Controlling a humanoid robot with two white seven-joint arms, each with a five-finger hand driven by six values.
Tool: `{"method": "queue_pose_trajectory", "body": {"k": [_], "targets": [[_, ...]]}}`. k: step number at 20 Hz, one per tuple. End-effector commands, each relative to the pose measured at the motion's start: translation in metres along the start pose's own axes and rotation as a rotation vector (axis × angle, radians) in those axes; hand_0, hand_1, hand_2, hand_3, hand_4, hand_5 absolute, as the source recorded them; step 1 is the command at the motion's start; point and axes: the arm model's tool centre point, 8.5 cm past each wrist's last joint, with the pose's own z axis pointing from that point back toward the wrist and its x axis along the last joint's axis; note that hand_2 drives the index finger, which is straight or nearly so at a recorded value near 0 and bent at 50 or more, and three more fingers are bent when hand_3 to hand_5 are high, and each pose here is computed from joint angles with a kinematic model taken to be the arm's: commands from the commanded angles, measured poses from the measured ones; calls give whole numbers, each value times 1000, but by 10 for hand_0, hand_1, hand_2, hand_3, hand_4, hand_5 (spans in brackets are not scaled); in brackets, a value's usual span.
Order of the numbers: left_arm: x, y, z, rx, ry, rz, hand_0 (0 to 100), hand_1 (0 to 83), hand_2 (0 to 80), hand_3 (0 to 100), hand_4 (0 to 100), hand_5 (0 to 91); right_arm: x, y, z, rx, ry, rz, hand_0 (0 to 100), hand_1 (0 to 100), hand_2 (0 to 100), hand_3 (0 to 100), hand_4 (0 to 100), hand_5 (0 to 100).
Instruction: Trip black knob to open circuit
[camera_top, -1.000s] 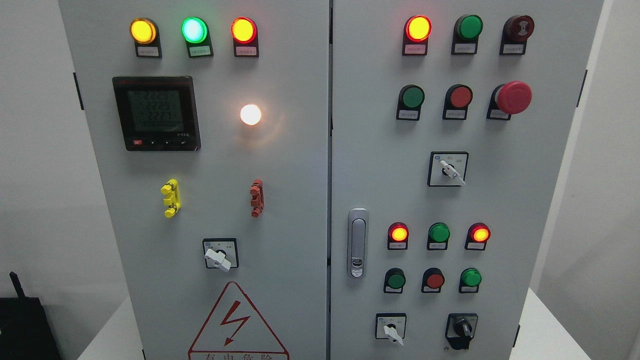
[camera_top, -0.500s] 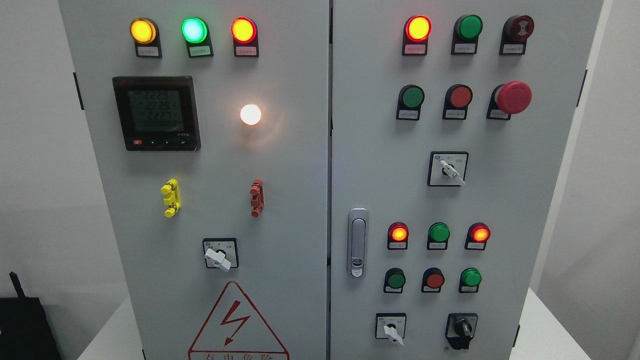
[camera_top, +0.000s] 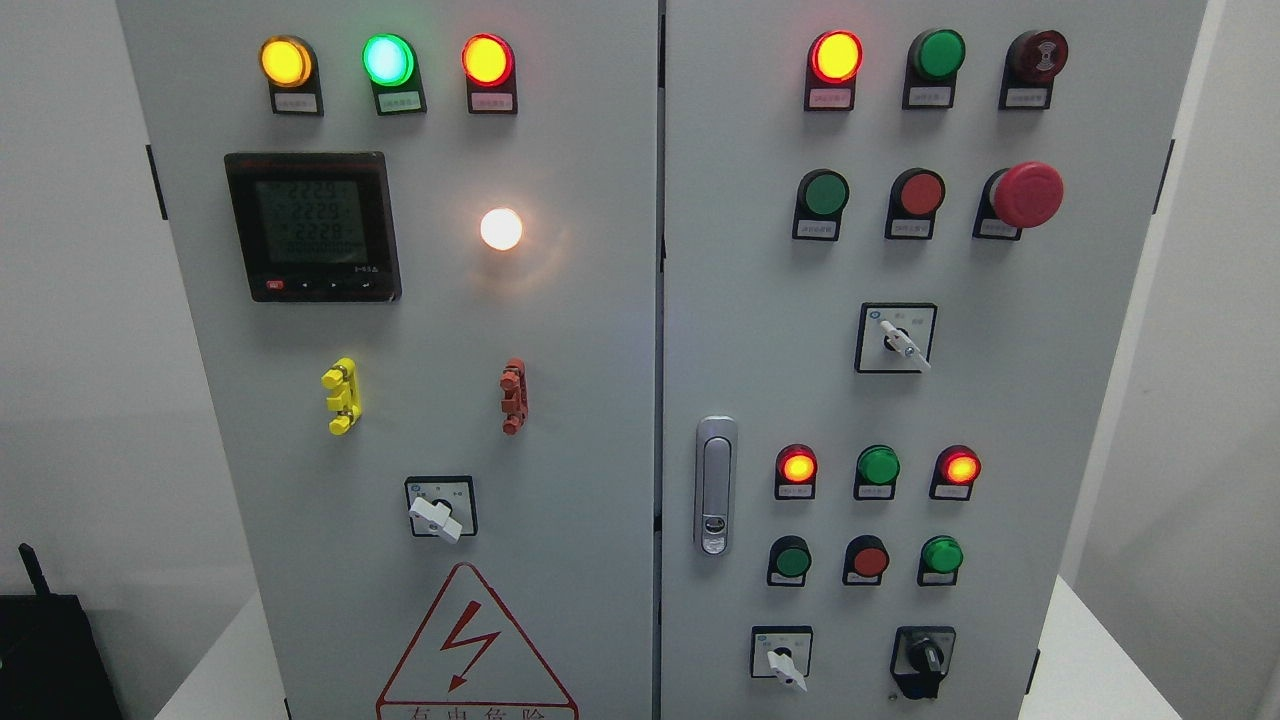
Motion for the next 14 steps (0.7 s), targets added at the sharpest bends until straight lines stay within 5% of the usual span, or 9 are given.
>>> {"method": "queue_pose_trajectory", "body": {"k": [1, 7, 11, 14], "targets": [[0, 0, 0, -1, 3, -23, 120, 389, 0, 0, 0, 0, 76, -11, -23, -23, -208, 19, 0, 4, 0, 296, 252, 107], [0, 0, 0, -1, 3, -23, 120, 389, 0, 0, 0, 0, 99, -17, -42, -24, -251, 36, 0, 2, 0, 454, 419, 257], [0, 0, 0, -1, 3, -23, 120, 389, 0, 0, 0, 0, 112, -18, -51, -15, -277, 47, 0, 2, 0, 741, 611, 520], [0, 0, 0, -1, 3, -23, 120, 389, 0, 0, 0, 0, 120, -20, -60, -7, -285, 63, 0, 0, 0, 809, 716, 642]]}}
